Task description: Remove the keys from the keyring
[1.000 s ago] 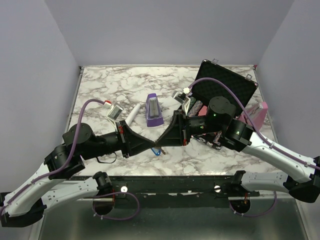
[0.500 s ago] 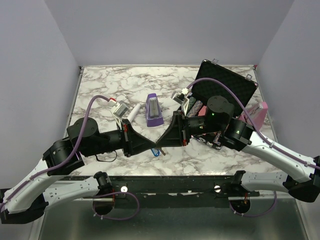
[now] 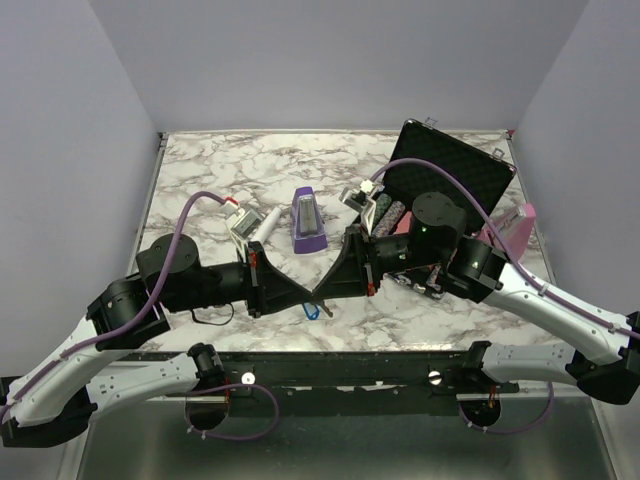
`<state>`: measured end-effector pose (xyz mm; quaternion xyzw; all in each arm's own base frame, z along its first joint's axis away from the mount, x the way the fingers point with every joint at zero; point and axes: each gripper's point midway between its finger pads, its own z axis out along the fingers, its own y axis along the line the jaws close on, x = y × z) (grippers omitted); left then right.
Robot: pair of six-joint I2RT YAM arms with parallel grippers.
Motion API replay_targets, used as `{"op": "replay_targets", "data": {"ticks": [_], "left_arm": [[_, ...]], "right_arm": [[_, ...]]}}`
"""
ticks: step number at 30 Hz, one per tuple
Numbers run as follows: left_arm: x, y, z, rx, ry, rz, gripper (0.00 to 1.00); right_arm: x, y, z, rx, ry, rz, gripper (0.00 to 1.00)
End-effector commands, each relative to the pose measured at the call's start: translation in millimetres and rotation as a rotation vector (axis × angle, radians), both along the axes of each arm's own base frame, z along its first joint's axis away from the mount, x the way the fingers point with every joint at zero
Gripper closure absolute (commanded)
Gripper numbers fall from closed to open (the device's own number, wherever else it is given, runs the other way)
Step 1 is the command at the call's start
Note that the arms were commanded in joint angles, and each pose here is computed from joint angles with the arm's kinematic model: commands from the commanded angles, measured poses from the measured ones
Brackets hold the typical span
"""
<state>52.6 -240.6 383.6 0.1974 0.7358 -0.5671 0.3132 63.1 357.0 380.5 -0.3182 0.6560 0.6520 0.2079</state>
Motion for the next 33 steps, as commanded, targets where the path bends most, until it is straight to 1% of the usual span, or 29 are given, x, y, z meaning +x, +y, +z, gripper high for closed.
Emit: {"op": "replay_targets", "data": {"ticks": [1, 5, 7, 9, 11, 15, 16, 18, 19, 20, 24, 27, 33], "left_arm": [[-17.5, -10.5, 3.2, -0.023, -0.018, -0.130, 0.92], [-15.6, -4.2, 5.3, -0.014, -0.041, -0.106, 0.58], [-6.9, 2.7, 7.7, -0.001, -0.050, -0.039, 0.47], [1.8, 8.3, 10.0, 0.011, -0.056, 0.024, 0.39], [5.7, 12.4, 15.8, 0.005, -0.066, 0.056, 0.36], [12.8, 19.2, 26.6, -0.033, -0.089, 0.116, 0.36], [14.2, 20.3, 26.3, -0.039, -0.093, 0.127, 0.39], [15.2, 21.1, 28.0, -0.067, -0.104, 0.136, 0.52], [15.1, 20.9, 28.0, -0.077, -0.102, 0.137, 0.56], [14.9, 21.1, 28.3, -0.083, -0.103, 0.138, 0.58], [13.1, 18.2, 27.2, -0.086, -0.098, 0.121, 0.59], [10.7, 17.0, 27.6, -0.091, -0.095, 0.107, 0.63], [7.5, 13.4, 26.2, -0.097, -0.088, 0.081, 0.65]], "right_arm": [[5.3, 5.6, -2.5, 0.015, -0.030, -0.025, 0.99], [1.1, 0.5, -3.3, 0.024, -0.049, -0.014, 0.99], [0.7, -1.2, -5.0, 0.020, -0.053, -0.013, 0.99], [0.5, -1.7, -7.8, 0.013, -0.053, -0.013, 0.99], [-0.2, -2.4, -8.4, 0.012, -0.050, -0.011, 0.99], [-1.3, -3.8, -6.8, 0.017, -0.052, -0.010, 0.99], [-2.5, -4.1, -3.4, 0.026, -0.056, -0.005, 0.99], [-4.3, -4.9, 3.1, 0.045, -0.061, 0.001, 0.99], [-4.7, -5.5, 6.4, 0.055, -0.064, 0.004, 0.99], [-6.8, -5.7, 9.6, 0.066, -0.067, 0.015, 0.99], [-9.9, -7.0, 21.1, 0.101, -0.076, 0.028, 0.99], [-10.2, -7.4, 26.7, 0.118, -0.084, 0.025, 0.99], [-10.1, -8.2, 29.1, 0.130, -0.078, 0.023, 0.99]]}}
